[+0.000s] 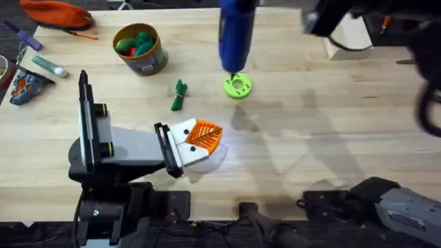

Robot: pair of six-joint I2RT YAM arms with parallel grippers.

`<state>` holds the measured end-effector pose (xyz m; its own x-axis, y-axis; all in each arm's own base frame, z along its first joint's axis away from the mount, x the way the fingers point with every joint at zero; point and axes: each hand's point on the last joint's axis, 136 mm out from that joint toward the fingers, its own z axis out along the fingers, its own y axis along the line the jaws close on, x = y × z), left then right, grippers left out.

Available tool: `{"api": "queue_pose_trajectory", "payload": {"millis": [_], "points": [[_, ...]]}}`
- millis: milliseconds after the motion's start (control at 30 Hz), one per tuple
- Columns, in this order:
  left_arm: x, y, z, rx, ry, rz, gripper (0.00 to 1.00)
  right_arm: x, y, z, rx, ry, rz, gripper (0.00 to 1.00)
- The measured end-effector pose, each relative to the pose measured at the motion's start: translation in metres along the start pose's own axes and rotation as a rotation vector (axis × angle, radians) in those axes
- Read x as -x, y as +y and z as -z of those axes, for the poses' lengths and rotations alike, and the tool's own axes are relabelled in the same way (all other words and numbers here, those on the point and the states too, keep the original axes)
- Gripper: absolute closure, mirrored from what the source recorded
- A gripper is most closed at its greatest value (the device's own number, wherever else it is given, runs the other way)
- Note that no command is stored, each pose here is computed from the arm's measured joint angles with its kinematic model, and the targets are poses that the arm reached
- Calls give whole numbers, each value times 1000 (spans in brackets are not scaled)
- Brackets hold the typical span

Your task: Pick up the gripper from the table and insert it into the empty holder that is missing its gripper. Then pick up a screw, insert it into the mounting hole, and use the screwdriver to tighten it. Finally, clean up the table by picking up the vegetable and placing it into the bucket.

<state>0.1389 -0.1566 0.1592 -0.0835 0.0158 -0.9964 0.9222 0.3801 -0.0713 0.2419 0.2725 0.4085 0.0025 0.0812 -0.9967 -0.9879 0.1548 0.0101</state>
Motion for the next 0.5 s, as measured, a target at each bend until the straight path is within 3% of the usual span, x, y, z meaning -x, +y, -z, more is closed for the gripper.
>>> {"api": "queue_pose_trajectory", "payload": {"millis": [500], "points": [[0,0,0,0,0,0,995,-16,61,-24,395,-11,90,979]]}}
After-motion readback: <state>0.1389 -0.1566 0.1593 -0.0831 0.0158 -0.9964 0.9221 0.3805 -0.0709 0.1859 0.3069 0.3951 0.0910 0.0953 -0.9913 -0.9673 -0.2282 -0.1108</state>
